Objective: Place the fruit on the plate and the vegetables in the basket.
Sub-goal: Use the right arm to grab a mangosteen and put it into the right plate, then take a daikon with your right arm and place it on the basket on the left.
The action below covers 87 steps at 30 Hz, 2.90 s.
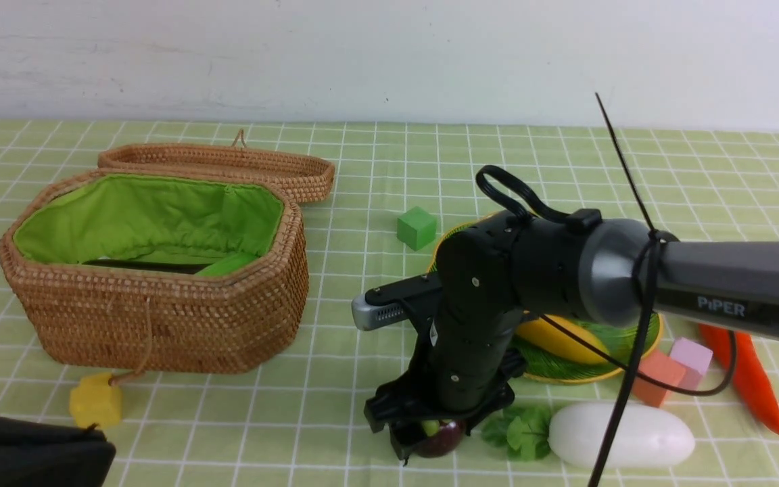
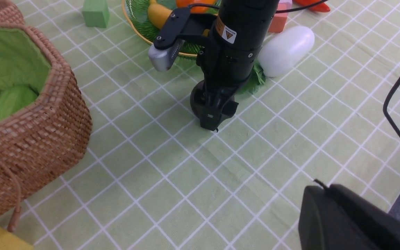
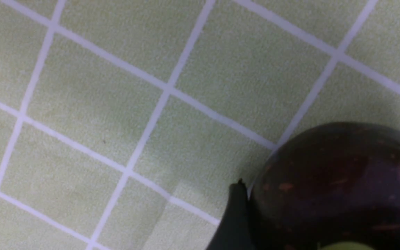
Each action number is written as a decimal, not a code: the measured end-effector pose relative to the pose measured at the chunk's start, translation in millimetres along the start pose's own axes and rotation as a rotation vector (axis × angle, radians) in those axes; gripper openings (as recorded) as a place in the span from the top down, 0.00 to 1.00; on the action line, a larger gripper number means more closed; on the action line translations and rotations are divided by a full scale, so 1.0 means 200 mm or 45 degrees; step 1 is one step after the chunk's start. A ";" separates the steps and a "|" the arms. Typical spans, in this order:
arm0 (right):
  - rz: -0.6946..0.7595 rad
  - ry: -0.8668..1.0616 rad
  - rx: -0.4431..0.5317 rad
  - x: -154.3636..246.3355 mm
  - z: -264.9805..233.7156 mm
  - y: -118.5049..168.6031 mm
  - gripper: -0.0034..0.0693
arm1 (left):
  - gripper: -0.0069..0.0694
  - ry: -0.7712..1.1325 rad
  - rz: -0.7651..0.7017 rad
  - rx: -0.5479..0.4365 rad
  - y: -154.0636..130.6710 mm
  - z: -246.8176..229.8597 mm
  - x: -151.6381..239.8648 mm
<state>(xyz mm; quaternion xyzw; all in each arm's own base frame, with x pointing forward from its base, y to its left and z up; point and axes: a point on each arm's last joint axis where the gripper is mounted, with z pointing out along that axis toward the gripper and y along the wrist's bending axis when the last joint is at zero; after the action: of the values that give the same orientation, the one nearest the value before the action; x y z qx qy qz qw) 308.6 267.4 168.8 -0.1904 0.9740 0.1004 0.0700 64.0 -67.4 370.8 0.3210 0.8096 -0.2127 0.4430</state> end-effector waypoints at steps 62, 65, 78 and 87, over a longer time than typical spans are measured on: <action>0.258 -0.736 0.095 -0.35 -0.34 -0.63 0.04 | 0.92 -0.400 0.027 -0.013 0.00 -0.02 -0.14; 0.239 -0.736 0.111 -0.35 -0.35 -0.64 0.02 | 0.92 -0.397 0.015 -0.004 0.00 -0.02 -0.14; 0.081 -0.475 0.153 -0.14 -0.78 -0.55 0.33 | 0.91 -0.396 0.002 0.007 0.00 -0.02 -0.14; -0.043 -0.146 0.155 0.30 -0.92 -0.52 0.83 | 0.90 -0.287 0.007 0.013 0.00 -0.01 -0.10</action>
<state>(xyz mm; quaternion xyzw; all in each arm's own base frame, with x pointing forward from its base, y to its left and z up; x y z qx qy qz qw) 274.9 111.3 318.6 -0.1963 0.9694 0.0504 0.1387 70.1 -73.3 389.4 0.2994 0.7528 -0.2505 0.5301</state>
